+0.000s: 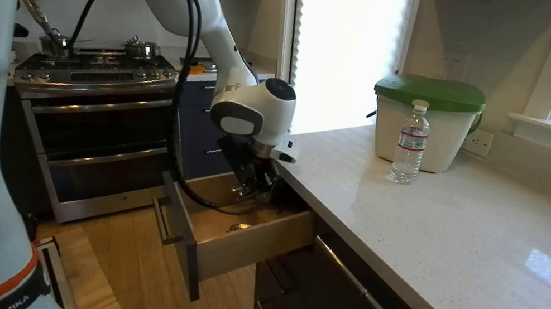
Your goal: Transfer the scooper to the counter
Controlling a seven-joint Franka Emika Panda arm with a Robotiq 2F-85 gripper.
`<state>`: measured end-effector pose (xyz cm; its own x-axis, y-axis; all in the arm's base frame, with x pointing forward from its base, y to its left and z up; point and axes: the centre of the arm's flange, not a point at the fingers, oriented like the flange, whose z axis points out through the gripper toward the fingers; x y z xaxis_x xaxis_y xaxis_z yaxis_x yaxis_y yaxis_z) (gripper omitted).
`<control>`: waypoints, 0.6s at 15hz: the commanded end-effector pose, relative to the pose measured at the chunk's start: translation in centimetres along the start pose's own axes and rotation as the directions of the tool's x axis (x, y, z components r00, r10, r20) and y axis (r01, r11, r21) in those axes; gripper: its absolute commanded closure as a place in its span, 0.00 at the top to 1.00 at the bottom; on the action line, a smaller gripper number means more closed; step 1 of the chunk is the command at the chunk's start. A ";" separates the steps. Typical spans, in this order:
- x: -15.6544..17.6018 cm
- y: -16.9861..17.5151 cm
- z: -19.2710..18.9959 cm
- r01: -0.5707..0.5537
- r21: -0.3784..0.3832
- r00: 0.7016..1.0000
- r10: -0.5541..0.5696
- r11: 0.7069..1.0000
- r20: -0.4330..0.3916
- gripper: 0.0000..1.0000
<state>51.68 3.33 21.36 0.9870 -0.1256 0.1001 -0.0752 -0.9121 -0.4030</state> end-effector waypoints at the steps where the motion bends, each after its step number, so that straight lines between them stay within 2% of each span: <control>1: 0.2 0.5 1.0 0.008 0.024 1.000 -0.007 1.000 -0.029 0.48; 6: 0.6 0.8 1.1 0.021 0.036 0.998 -0.019 0.999 -0.059 0.35; 8: 0.8 0.9 1.1 0.022 0.042 0.998 -0.019 0.999 -0.066 0.26; 9: 0.8 1.0 1.1 0.024 0.043 0.997 -0.021 0.999 -0.069 0.14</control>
<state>52.39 3.08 21.02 0.9809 -0.1262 0.1482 -0.0506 -0.9006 -0.4318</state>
